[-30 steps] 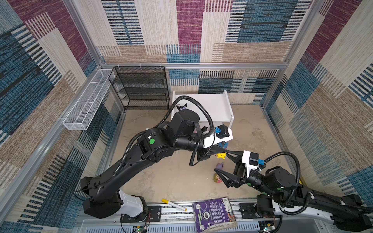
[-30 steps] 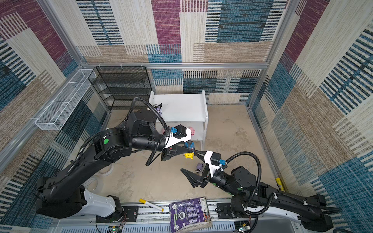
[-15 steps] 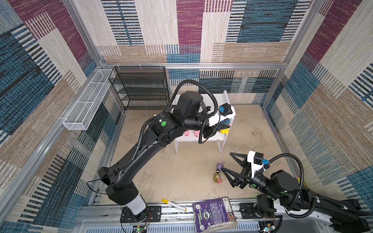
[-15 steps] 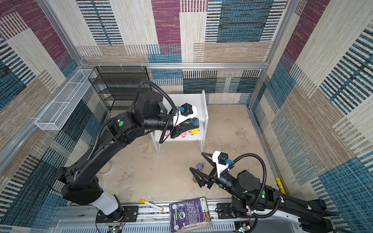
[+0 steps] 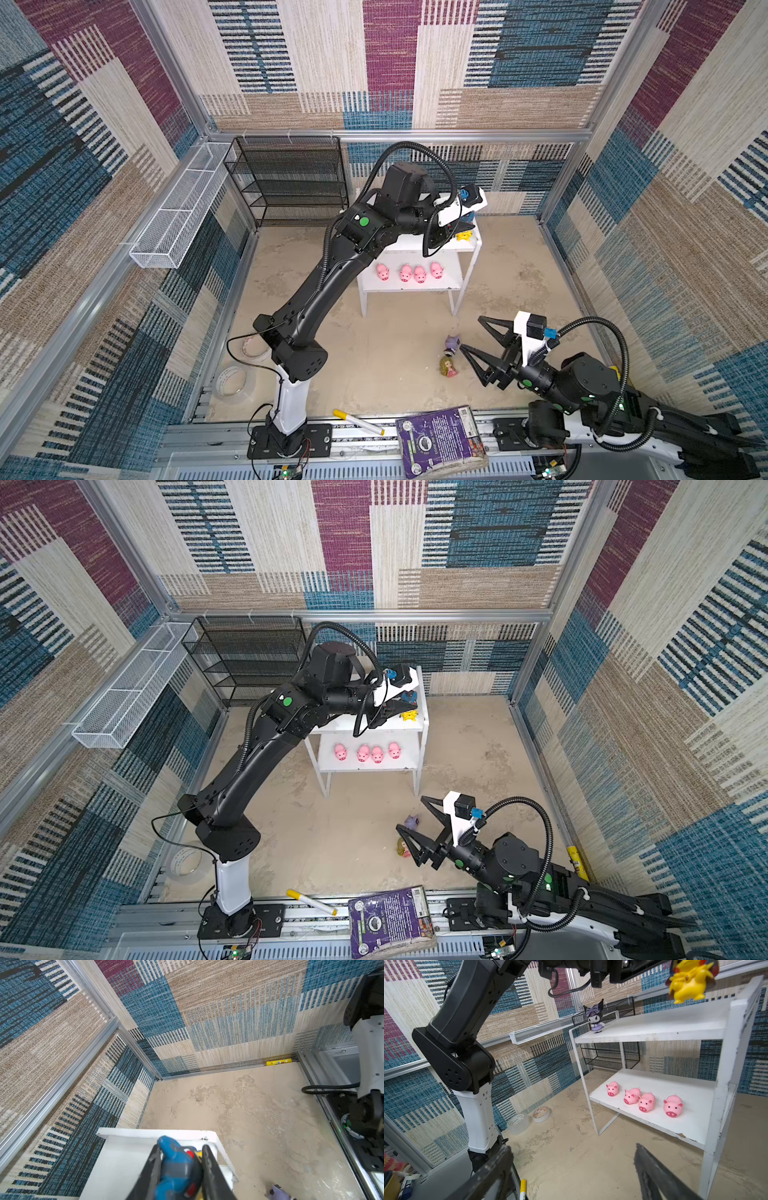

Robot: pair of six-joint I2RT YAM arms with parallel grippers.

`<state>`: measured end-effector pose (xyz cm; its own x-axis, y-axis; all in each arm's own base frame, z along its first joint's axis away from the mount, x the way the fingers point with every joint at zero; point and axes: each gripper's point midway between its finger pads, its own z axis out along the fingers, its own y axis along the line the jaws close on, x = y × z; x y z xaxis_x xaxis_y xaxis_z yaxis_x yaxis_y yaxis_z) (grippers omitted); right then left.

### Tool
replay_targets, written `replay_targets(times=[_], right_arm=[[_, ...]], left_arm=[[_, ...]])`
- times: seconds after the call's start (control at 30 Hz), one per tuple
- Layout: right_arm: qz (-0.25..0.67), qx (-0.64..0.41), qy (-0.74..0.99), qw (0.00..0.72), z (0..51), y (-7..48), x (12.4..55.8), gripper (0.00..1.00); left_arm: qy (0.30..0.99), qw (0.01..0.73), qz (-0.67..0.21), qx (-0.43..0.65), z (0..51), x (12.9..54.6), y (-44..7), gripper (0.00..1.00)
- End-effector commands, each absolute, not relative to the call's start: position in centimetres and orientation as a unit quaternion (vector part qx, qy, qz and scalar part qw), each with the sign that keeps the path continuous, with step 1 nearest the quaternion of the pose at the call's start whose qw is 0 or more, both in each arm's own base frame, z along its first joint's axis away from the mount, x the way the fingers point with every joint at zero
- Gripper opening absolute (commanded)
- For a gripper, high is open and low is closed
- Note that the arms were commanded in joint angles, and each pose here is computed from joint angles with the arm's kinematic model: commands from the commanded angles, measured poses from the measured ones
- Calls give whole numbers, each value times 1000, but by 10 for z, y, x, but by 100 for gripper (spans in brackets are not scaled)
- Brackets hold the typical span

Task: Place and organize the plastic toys onto the shelf
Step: 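Carry Pikachu with the left gripper up onto the shelf's top tier, then open the left gripper to release Pikachu while the right gripper lowers toward the princess figure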

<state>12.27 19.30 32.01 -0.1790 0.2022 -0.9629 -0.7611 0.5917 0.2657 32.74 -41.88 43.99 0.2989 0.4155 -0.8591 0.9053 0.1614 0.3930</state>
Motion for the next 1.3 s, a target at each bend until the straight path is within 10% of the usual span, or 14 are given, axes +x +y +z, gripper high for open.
replay_targets(times=[0.0,0.43,1.27], right_arm=[[395,-205,661,605,319,189,125,92],[395,-204,661,605,318,186,124,92],[396,-205,659,606,317,186,124,92]], left_arm=[[540,532,-233,609,438,332,-419,2],[554,519,-241,605,422,346,-423,8],[553,520,-243,604,423,346,-424,54]])
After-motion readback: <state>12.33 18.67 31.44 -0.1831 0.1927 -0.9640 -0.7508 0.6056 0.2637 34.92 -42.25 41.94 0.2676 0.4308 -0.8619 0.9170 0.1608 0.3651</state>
